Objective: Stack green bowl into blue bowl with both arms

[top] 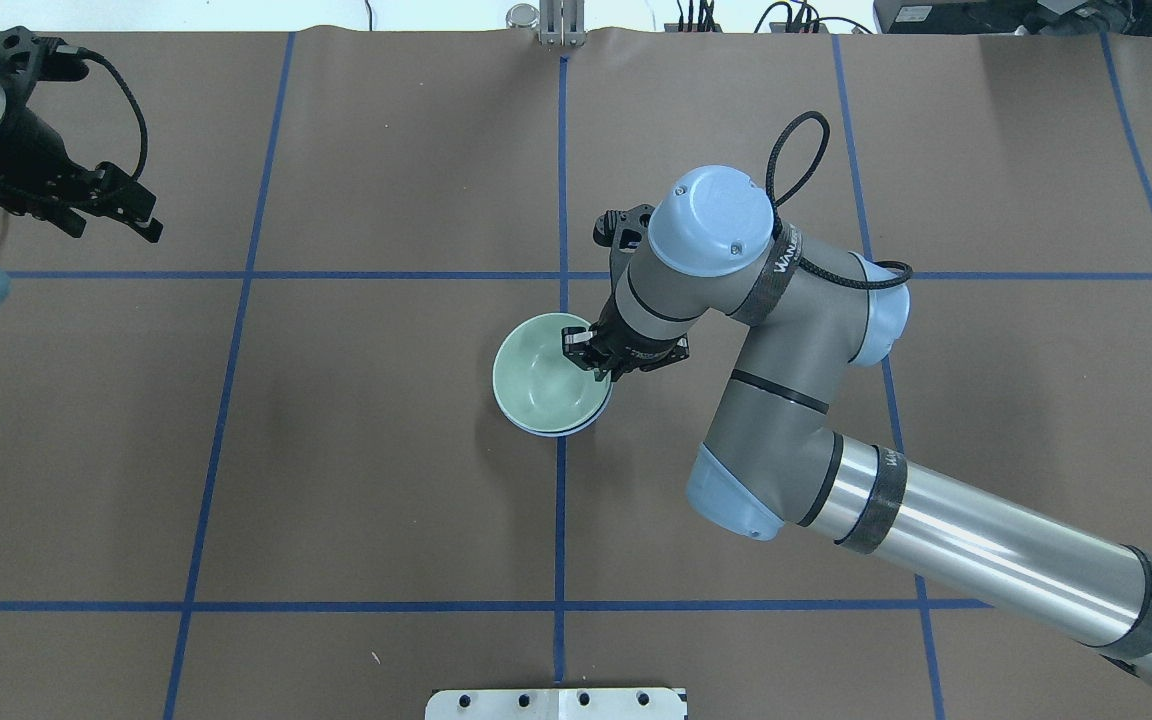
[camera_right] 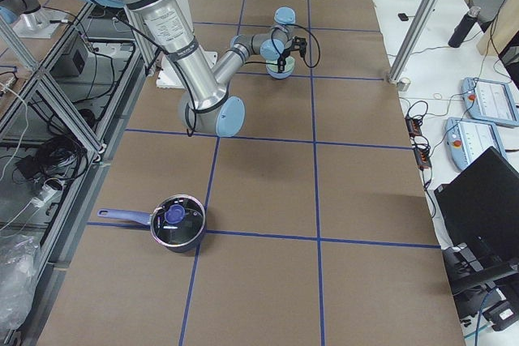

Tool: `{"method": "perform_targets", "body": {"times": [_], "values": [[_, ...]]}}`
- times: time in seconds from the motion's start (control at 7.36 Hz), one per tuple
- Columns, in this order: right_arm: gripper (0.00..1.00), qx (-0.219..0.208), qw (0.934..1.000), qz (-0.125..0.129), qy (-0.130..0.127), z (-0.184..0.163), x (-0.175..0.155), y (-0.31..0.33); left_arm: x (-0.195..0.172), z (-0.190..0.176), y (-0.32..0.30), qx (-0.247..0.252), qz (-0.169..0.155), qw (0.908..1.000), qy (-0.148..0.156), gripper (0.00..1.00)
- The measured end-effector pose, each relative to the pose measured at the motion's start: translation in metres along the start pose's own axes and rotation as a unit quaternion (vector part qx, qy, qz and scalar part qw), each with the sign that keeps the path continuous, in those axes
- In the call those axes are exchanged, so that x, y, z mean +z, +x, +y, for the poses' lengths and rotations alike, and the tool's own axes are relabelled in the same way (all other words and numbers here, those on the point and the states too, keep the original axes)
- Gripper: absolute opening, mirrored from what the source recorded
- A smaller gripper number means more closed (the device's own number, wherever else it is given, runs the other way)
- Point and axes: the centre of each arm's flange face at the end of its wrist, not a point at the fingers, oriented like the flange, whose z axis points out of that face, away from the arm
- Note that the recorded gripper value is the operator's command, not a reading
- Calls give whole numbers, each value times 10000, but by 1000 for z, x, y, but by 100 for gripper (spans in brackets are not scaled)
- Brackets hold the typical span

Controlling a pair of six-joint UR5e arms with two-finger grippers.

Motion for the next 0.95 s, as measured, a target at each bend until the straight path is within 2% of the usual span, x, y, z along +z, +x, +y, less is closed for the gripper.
{"method": "perform_targets", "body": {"times": [0.54, 0.68, 0.95], "values": [[100, -65, 9999, -98, 87, -9, -15, 2, 0, 0, 0, -7, -4, 10000, -6, 96], [100, -100, 9995, -234, 197, -14, -27, 4, 1, 0, -1, -8, -7, 10000, -7, 96], [100, -282, 9953, -730, 562, -25, -52, 27, 2, -1, -2, -15, -23, 10000, -11, 96]]}}
